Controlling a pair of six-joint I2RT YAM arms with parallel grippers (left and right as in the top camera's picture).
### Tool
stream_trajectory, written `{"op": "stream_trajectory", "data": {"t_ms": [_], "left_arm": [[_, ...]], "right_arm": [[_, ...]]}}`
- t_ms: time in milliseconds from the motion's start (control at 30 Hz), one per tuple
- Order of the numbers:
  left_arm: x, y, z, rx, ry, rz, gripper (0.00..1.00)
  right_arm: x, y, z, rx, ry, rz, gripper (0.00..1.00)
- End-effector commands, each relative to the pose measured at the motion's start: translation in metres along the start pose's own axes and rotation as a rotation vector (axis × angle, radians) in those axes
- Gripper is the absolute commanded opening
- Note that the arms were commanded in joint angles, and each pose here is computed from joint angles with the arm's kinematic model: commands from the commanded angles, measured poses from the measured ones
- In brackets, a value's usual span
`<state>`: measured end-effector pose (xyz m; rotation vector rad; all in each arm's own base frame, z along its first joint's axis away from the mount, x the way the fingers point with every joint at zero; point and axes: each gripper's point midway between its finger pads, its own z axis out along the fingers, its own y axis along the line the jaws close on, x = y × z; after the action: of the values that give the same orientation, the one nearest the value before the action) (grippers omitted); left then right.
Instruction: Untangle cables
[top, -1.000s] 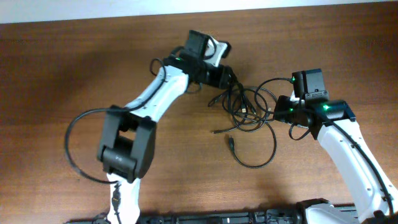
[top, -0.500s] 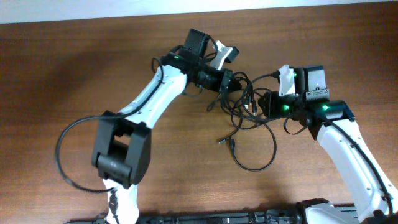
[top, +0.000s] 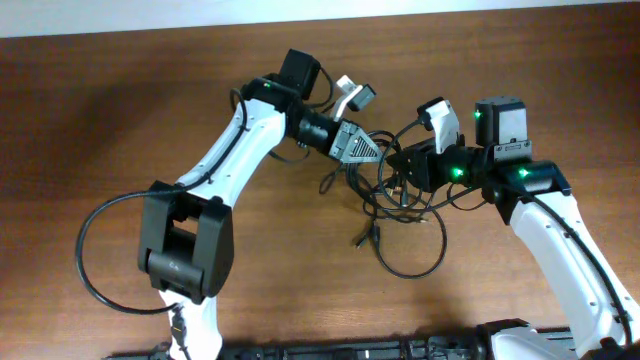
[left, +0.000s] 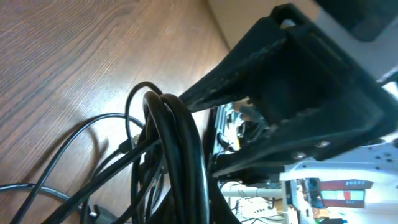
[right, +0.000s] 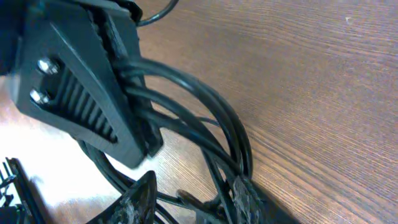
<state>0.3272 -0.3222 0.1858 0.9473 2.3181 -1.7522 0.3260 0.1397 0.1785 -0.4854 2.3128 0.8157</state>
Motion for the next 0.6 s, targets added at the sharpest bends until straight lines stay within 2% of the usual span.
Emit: {"op": "stream_trajectory", "data": {"t_ms": [0,67,100,133,200,233,267,300,367,433,500,533,567], "left_arm": [[-0.011,-0.032,-0.016,0.12,-0.053,0.052,0.0],[-0.013,-0.047,-0.019,0.209,-0.069,0.053,0.0],[-0.014,-0.048,-0.019,0.217,-0.07,0.053,0.0],[-0.014,-0.048,-0.019,0.216,-0.07,0.053,0.0],[-0.014,-0.048,-0.019,0.216,-0.07,0.053,0.0],[-0.013,-0.044,-0.018,0.192,-0.066,0.054,0.02],[-0.012,-0.013,-0.015,0.008,-0.044,0.066,0.49],[-0.013,0.007,-0.016,-0.103,-0.037,0.084,0.63],[-0.024,0.015,-0.017,-0.152,-0.061,0.15,0.69],[-0.036,0.015,-0.018,-0.155,-0.1,0.154,0.69],[-0.037,0.014,-0.018,-0.154,-0.101,0.157,0.59],[-0.037,0.014,-0.018,-0.154,-0.101,0.157,0.46],[-0.036,0.014,-0.017,-0.153,-0.098,0.149,0.42]], "right_arm": [[-0.003,0.003,-0.002,-0.012,-0.009,-0.025,0.4],[-0.004,-0.002,-0.002,0.016,-0.01,-0.026,0.4],[-0.004,-0.005,-0.002,0.035,-0.01,-0.027,0.36],[-0.006,-0.006,-0.002,0.041,-0.017,-0.032,0.23],[-0.01,-0.006,-0.002,0.042,-0.031,-0.043,0.04],[-0.009,-0.006,-0.002,0.042,-0.03,-0.038,0.04],[-0.004,-0.005,-0.002,0.037,-0.009,-0.015,0.04],[0.005,-0.005,-0.002,0.034,0.024,0.01,0.04],[0.014,-0.004,-0.002,0.032,0.056,0.033,0.04],[0.016,-0.003,-0.002,0.031,0.064,0.039,0.04],[0.016,-0.004,-0.002,0.032,0.064,0.039,0.04],[0.016,-0.004,-0.002,0.032,0.063,0.039,0.04],[0.016,-0.004,-0.002,0.032,0.063,0.039,0.04]]}}
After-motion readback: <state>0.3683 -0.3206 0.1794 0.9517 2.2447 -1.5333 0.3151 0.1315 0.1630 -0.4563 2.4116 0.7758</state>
